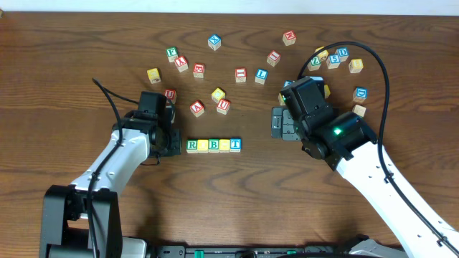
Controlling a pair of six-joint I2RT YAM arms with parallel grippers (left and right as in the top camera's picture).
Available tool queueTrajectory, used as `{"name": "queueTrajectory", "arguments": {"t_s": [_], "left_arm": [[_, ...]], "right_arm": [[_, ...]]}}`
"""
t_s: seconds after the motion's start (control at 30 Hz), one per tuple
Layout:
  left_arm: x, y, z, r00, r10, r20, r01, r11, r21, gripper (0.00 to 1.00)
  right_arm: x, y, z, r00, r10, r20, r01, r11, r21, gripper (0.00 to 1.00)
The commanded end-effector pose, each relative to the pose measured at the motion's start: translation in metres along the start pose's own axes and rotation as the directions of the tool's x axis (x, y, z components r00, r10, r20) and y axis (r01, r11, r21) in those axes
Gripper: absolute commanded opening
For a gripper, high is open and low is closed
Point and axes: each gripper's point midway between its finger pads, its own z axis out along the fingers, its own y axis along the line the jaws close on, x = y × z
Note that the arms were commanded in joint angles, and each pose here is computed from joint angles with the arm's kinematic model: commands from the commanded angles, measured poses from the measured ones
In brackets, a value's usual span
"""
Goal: Spell out ROBOT
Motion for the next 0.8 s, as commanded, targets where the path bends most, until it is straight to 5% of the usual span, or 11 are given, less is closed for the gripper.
{"name": "queueTrajectory", "arguments": {"t_s": [0.0,0.77], "left_arm": [[-0.003,-0.001,0.002,1.000,0.024,0.011,-0.024,1.000,0.003,0.08],[-0.001,-0.024,0.011,0.992,0.128,0.010,-0.129,0.991,0.020,0.08]], "right_arm": [[-0.007,-0.005,-0.006,1.000,-0.003,0.031,0.002,1.000,0.012,0.99],[-0.007,-0.005,-0.006,1.000,-0.003,0.030,0.003,1.000,0.013,0.99]]}}
